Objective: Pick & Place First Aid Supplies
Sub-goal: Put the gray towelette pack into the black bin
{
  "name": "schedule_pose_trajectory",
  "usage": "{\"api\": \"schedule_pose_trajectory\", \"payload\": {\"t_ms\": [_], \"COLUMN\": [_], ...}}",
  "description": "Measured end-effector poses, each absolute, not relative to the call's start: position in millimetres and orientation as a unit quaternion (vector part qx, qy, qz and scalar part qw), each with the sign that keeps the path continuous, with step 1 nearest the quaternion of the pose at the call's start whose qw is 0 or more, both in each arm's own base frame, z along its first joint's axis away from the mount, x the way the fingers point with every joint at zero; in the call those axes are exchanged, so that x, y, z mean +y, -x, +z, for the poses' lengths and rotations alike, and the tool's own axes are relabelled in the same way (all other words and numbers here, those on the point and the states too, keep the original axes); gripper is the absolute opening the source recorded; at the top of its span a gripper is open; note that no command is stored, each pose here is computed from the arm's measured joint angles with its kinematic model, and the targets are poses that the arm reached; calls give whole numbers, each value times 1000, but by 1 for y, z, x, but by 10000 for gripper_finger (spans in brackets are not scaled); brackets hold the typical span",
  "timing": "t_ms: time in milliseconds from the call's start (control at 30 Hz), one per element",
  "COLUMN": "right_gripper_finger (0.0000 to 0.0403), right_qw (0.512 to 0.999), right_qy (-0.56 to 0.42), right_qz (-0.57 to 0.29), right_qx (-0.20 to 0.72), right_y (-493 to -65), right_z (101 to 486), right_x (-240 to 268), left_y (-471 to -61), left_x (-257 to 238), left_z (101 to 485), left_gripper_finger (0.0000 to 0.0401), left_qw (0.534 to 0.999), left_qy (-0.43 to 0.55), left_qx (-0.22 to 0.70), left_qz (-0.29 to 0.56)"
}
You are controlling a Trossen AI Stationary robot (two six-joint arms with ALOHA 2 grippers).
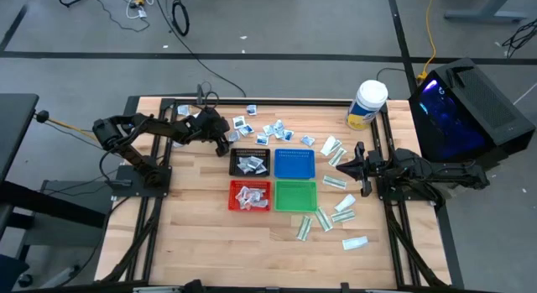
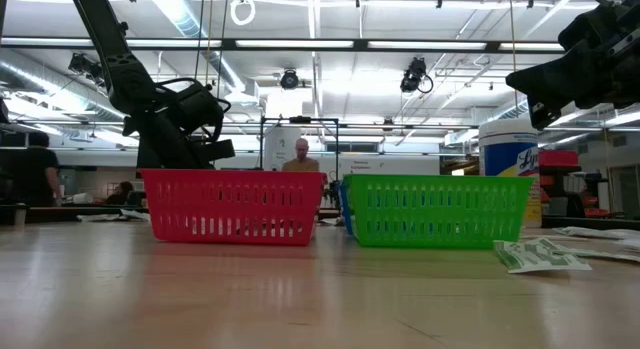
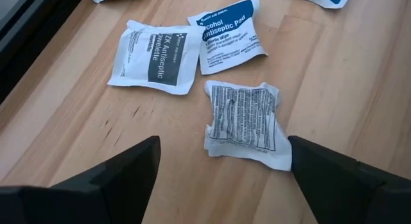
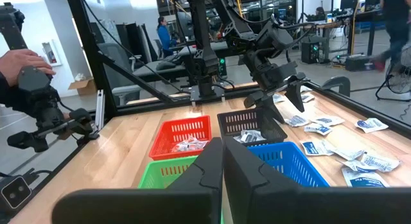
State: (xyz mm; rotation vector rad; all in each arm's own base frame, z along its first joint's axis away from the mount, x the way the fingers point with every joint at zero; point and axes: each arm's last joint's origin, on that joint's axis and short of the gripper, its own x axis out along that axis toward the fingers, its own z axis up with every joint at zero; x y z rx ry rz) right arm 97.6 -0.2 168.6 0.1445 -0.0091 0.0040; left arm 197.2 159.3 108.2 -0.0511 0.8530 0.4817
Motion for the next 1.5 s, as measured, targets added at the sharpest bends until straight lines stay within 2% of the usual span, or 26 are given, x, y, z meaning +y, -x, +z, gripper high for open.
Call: {"api": "schedule_pose_trajectory", "payload": {"t_ms": [1333,1500], "right_gripper_finger": [18,18], "right_qw": [997,997], "right_qy": [-72,-72], "right_qz": [2,2], "right_qx": [-4,-4], "right_y": [-98,-98], "right_z": [168,168], "right_x": [0,0], "left_y": [-205,-205], "left_x": [169,169], "left_z": [119,118], "left_gripper_finger": [343,332], "left_qw": [898,897], "left_qy": [38,29], "left_qx": [399,404], "left_qz": [181,179]}}
